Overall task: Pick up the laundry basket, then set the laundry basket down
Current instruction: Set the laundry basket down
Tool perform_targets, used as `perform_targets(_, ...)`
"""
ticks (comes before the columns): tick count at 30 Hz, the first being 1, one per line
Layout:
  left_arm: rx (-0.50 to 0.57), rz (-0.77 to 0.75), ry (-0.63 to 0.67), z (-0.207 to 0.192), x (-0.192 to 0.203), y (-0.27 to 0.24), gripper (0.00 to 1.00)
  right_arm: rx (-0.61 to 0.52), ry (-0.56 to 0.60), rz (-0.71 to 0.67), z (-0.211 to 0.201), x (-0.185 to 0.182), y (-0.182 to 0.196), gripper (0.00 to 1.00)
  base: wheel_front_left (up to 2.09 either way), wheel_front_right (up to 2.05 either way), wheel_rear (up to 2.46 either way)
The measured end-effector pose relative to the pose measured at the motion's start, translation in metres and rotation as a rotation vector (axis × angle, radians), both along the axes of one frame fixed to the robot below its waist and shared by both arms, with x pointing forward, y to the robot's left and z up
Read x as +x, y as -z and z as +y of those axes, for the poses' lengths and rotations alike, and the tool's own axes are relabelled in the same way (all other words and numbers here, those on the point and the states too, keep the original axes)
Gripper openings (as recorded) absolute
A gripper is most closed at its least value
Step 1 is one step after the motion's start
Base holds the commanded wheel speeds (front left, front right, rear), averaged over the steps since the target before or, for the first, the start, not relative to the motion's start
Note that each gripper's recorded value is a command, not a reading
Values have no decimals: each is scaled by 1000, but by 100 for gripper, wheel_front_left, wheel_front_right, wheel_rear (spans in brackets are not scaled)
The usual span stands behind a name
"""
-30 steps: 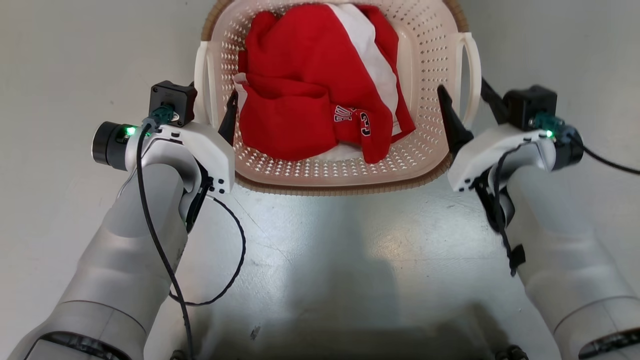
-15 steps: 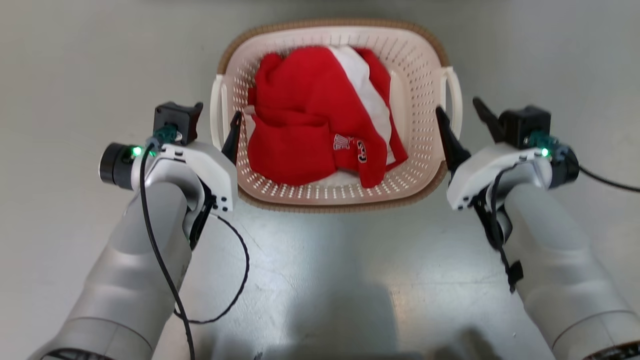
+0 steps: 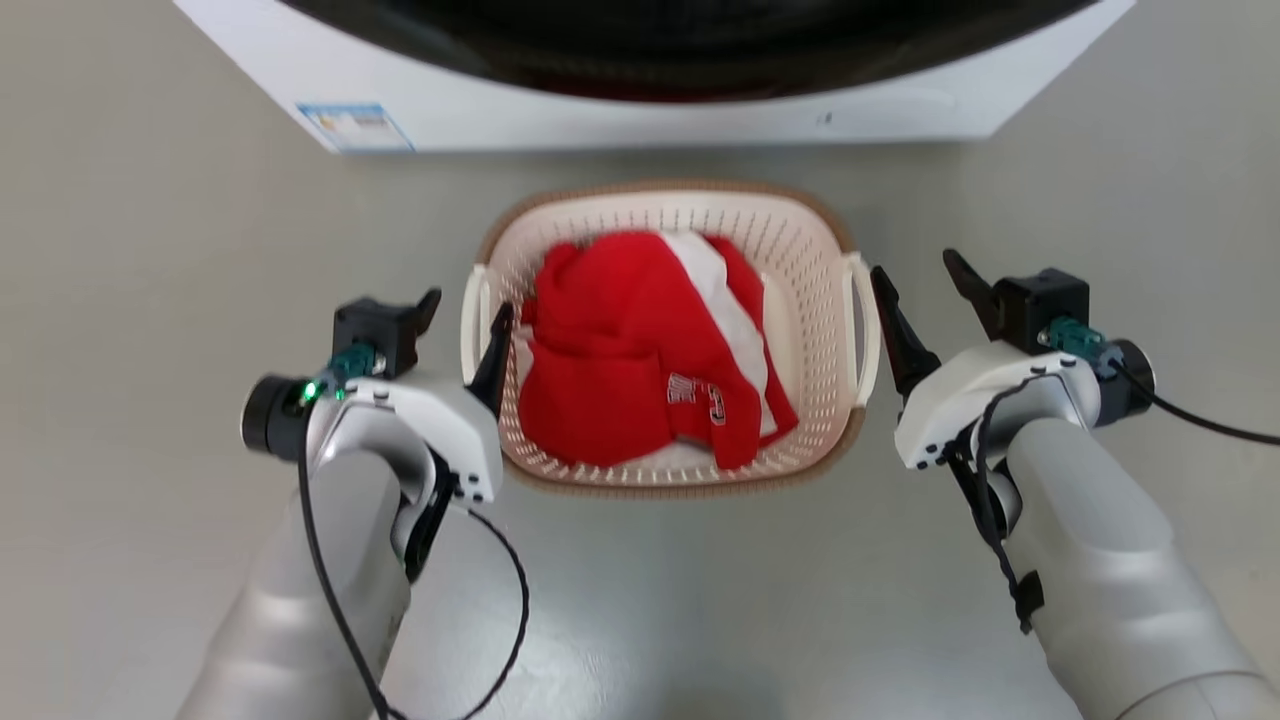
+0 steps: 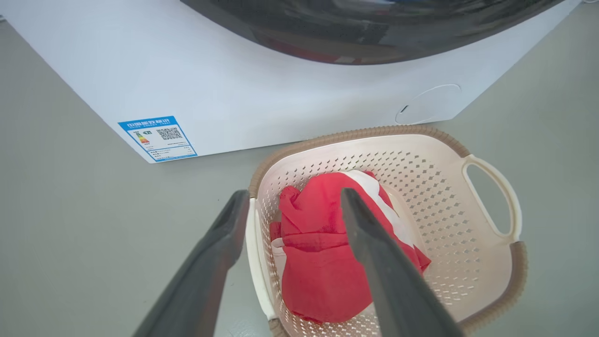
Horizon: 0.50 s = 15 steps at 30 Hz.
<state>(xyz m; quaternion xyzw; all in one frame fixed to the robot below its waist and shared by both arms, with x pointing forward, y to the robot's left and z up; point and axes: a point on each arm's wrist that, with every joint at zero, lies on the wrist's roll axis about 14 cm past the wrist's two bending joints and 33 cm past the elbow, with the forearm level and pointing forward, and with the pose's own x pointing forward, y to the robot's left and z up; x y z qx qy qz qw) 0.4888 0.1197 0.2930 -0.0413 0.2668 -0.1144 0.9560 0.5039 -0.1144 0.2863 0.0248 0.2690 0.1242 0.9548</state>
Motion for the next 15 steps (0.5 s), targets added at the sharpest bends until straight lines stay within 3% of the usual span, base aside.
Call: perform_targets(15, -34, -226, -141, 37, -33, -93, 100, -3, 37, -277, -12, -13, -111, 100, 0, 0, 0)
